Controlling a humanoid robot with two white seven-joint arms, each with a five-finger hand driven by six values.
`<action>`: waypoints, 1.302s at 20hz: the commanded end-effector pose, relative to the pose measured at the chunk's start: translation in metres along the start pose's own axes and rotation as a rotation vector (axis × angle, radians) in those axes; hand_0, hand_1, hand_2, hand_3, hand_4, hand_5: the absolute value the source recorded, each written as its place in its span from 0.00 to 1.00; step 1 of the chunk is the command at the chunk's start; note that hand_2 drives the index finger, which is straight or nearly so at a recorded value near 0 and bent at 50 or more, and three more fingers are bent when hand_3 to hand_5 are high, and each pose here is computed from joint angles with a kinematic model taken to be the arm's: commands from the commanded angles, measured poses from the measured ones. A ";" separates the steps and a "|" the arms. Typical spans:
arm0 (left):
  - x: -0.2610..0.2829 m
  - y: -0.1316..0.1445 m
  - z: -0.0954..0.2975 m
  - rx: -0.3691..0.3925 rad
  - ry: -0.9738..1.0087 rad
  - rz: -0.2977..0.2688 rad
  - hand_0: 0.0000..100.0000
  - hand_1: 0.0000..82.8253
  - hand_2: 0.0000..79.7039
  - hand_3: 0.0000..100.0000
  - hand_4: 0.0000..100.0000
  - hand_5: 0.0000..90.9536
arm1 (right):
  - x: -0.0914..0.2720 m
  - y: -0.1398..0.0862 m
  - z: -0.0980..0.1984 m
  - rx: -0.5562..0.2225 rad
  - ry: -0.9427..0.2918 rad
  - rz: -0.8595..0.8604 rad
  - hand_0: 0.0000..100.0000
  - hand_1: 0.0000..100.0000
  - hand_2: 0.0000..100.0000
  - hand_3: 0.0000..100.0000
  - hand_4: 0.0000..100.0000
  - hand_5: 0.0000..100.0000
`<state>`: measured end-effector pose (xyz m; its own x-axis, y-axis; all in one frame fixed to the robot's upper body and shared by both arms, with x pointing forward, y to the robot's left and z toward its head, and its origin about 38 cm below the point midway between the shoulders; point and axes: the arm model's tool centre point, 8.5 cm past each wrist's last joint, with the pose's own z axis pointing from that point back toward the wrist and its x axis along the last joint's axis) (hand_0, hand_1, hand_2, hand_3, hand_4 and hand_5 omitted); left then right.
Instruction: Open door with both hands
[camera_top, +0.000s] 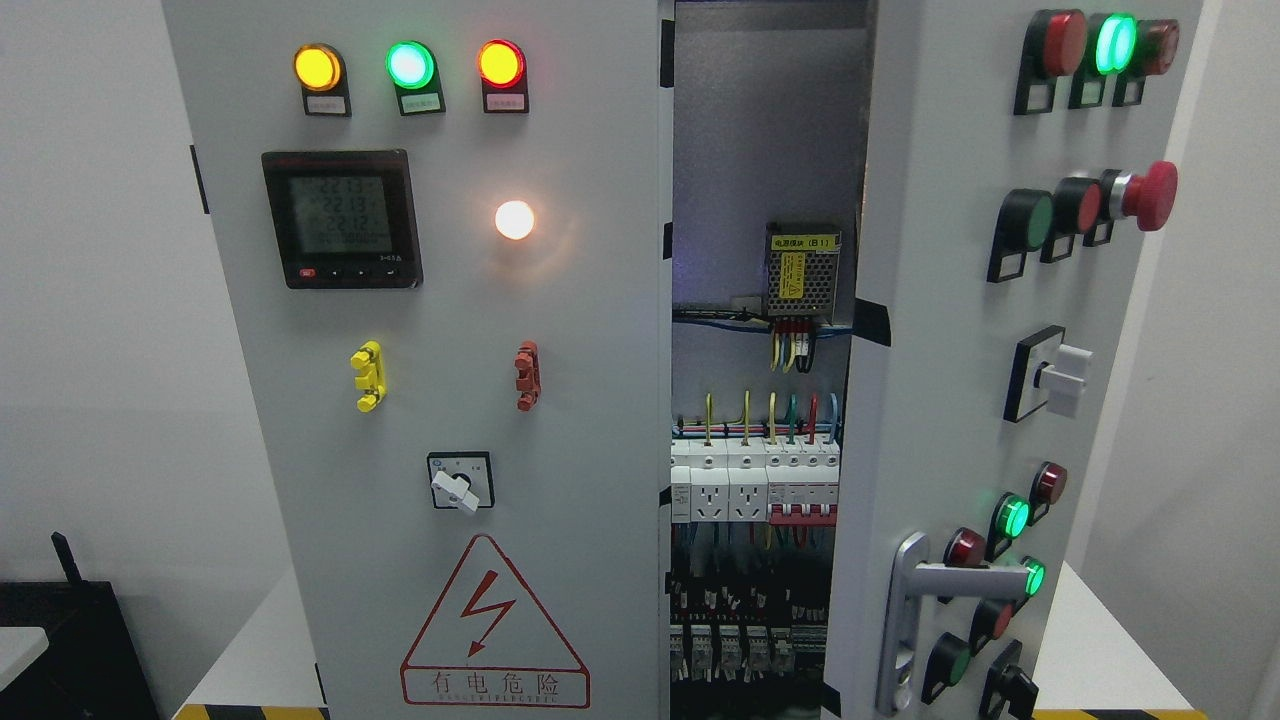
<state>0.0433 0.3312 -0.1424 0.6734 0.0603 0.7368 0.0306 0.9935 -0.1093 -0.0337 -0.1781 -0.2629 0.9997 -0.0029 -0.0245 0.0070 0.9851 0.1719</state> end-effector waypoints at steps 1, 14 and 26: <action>0.278 0.051 0.079 -0.053 -0.837 -0.325 0.00 0.00 0.00 0.00 0.00 0.00 | 0.000 0.000 0.000 0.000 0.000 0.000 0.38 0.00 0.00 0.00 0.00 0.00; 0.543 0.115 0.174 -0.306 -0.950 -0.232 0.00 0.00 0.00 0.00 0.00 0.00 | 0.000 0.000 0.000 0.000 0.000 0.000 0.38 0.00 0.00 0.00 0.00 0.00; 0.622 0.046 0.203 -0.733 -0.853 -0.443 0.00 0.00 0.00 0.00 0.00 0.00 | 0.000 0.000 0.000 0.000 0.000 0.000 0.38 0.00 0.00 0.00 0.00 0.00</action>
<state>0.2726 0.5074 0.3347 -0.1116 0.1926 0.9749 0.4908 0.8637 -0.1145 -0.0336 -0.1780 -0.2629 0.9997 -0.0028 -0.0247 0.0071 0.9851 0.1721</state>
